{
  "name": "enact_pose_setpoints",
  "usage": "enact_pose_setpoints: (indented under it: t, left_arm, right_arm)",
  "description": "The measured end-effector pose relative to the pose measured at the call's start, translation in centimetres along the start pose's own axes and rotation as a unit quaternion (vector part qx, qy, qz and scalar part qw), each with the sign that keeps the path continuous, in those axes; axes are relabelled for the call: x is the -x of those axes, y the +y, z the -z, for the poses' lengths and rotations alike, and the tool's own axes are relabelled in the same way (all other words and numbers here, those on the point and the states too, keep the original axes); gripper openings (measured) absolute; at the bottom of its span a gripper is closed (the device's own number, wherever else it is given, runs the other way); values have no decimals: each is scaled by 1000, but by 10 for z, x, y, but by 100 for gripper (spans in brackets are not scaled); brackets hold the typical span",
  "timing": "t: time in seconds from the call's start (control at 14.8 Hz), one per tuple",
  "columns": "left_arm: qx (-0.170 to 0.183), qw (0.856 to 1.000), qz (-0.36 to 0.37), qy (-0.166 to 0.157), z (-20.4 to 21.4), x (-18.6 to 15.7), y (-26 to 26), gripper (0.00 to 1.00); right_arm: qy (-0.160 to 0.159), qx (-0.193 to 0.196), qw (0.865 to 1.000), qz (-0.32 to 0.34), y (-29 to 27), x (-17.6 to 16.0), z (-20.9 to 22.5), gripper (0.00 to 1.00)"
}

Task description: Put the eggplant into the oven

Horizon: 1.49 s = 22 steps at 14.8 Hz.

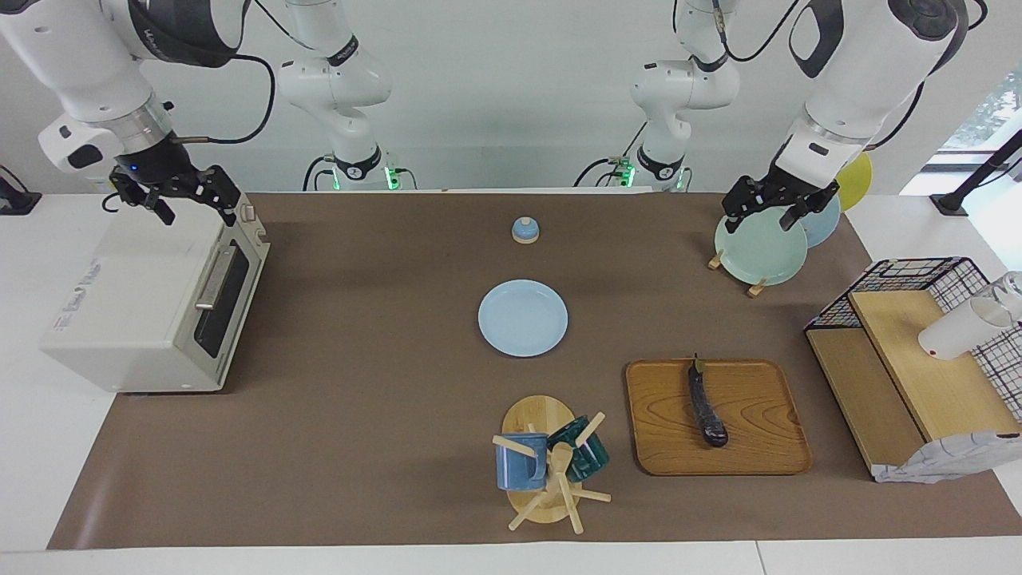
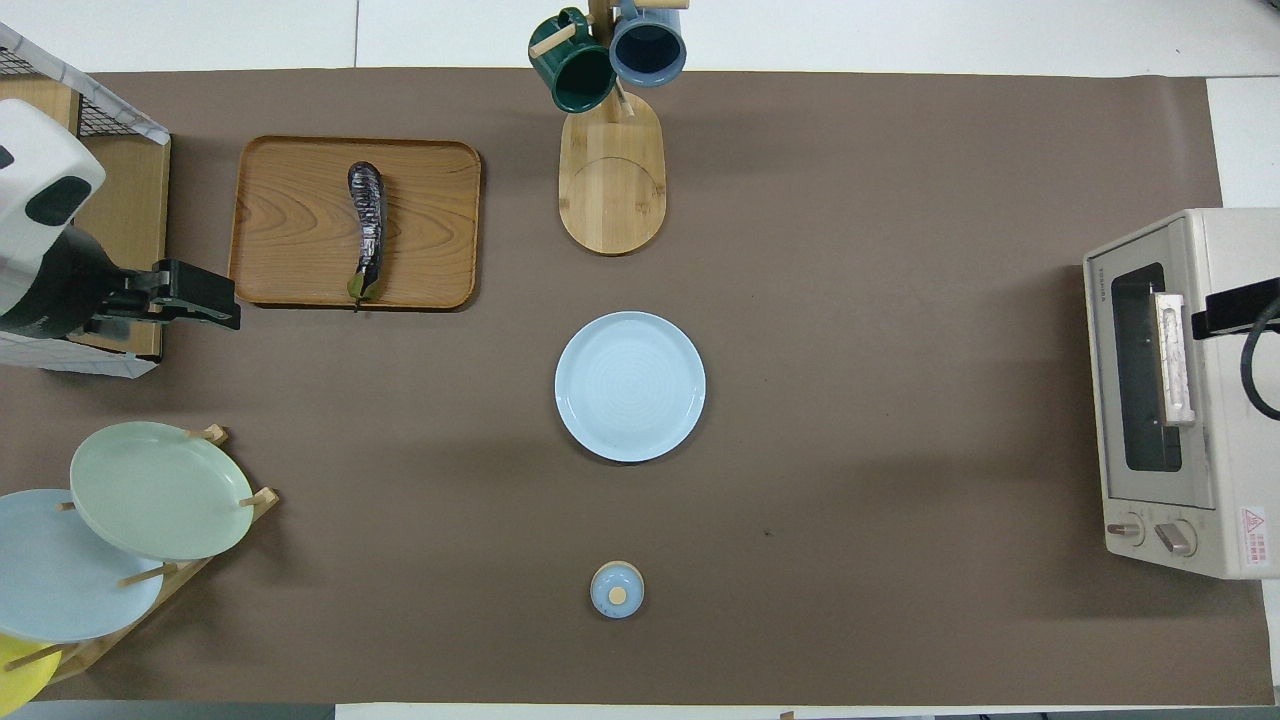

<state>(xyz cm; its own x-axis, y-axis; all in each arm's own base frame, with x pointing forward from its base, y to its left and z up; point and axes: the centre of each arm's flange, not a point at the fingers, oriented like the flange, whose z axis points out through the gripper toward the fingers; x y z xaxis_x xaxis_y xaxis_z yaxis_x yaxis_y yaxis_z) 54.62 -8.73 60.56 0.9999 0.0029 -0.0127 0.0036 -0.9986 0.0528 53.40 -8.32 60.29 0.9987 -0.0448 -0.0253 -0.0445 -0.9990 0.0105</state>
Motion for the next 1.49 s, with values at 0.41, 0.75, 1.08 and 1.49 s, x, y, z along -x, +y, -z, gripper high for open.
enact_pose_setpoints:
  t: [0.41, 0.75, 1.08, 1.49]
  left_arm:
    - [3, 1000, 4, 20, 0, -7, 0, 100]
    - [4, 1000, 7, 6, -51, -44, 1, 100]
    - [10, 1000, 11, 12, -139, -103, 1, 100]
    - [15, 999, -21, 35, -245, -145, 0, 100]
  right_arm:
    - [14, -2, 1000, 21, -5, 3, -35, 66]
    - [3, 10, 1000, 29, -8, 6, -88, 14]
    - [-20, 36, 999, 9, 27, -6, -128, 1]
    - [-16, 38, 999, 9, 27, -4, -133, 1]
